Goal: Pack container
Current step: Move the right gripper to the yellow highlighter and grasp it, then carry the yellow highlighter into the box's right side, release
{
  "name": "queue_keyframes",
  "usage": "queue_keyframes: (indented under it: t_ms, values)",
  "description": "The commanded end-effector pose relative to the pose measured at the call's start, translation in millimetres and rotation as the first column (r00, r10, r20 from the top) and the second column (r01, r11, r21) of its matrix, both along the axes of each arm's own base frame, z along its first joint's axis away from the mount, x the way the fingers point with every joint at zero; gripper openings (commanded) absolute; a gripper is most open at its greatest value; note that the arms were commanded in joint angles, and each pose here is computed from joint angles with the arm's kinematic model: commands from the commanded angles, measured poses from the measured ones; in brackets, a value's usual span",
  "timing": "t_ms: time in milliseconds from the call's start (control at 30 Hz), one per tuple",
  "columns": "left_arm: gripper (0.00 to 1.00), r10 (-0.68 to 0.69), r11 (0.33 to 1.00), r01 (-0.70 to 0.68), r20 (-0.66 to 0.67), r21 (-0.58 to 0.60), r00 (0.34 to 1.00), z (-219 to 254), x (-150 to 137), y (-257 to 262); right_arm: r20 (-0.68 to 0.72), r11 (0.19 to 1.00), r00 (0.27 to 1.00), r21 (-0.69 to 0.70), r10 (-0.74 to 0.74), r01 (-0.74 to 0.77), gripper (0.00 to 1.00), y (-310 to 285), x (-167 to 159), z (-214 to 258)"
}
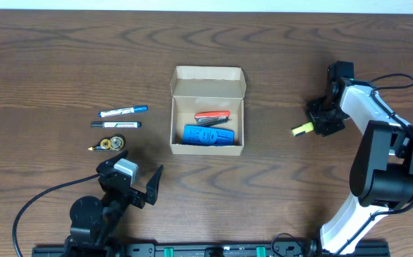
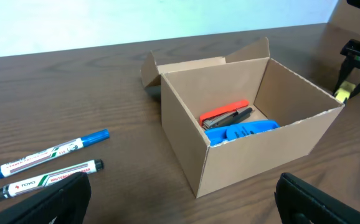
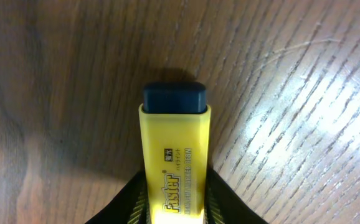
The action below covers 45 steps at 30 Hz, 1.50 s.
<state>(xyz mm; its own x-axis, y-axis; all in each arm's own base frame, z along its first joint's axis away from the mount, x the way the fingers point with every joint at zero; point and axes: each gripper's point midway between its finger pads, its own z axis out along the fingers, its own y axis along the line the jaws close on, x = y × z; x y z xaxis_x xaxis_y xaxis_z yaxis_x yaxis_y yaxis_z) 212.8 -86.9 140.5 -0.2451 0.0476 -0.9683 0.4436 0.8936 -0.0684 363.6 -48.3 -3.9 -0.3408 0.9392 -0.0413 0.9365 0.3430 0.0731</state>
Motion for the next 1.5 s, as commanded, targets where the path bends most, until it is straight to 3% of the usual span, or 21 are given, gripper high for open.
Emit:
queue_keyframes:
  t_ms: [0, 167, 333, 500, 667, 1033, 1300, 1467]
  values:
    - [0.95, 0.008, 1.0, -0.008, -0.019, 0.01, 1.0, -10.8, 0.8, 1.9, 0.001, 0.999, 0.999, -0.001, 0.032, -0.032, 0.23, -0.2, 4.1, -0.7]
    - [0.95, 0.008, 1.0, -0.008, -0.019, 0.01, 1.0, -11.0, 0.8, 1.9, 0.048, 0.99, 0.992, 0.07, 0.12, -0.123, 0.13, 14.4, 15.4, 21.1]
    - [0.95, 0.008, 1.0, -0.008, -0.019, 0.01, 1.0, -11.0, 0.8, 1.9, 0.148, 0.959, 0.951, 0.042, 0.272, -0.281, 0.11, 32.8, 33.9, 82.6]
    - [0.95, 0.008, 1.0, -0.008, -0.019, 0.01, 1.0, -11.0, 0.8, 1.9, 0.296, 0.88, 0.834, -0.053, 0.465, -0.472, 0.14, 81.2, 47.0, 160.1]
    - [0.95, 0.008, 1.0, -0.008, -0.019, 0.01, 1.0, -11.0, 0.8, 1.9, 0.38, 0.761, 0.676, -0.134, 0.632, -0.635, 0.15, 149.1, 34.9, 207.8]
    - [0.95, 0.008, 1.0, -0.008, -0.019, 0.01, 1.0, -11.0, 0.8, 1.9, 0.239, 0.502, 0.45, -0.258, 0.861, -0.825, 0.19, 251.5, 1.0, 179.8]
    - [0.95, 0.008, 1.0, -0.008, -0.019, 0.01, 1.0, -11.0, 0.8, 1.9, 0.097, 0.458, 0.448, -0.178, 0.889, -0.871, 0.19, 255.4, -7.1, 126.5]
    - [0.95, 0.008, 1.0, -0.008, -0.019, 0.01, 1.0, -11.0, 0.8, 1.9, 0.028, 0.409, 0.41, -0.147, 0.912, -0.901, 0.19, 251.4, -13.5, 109.4]
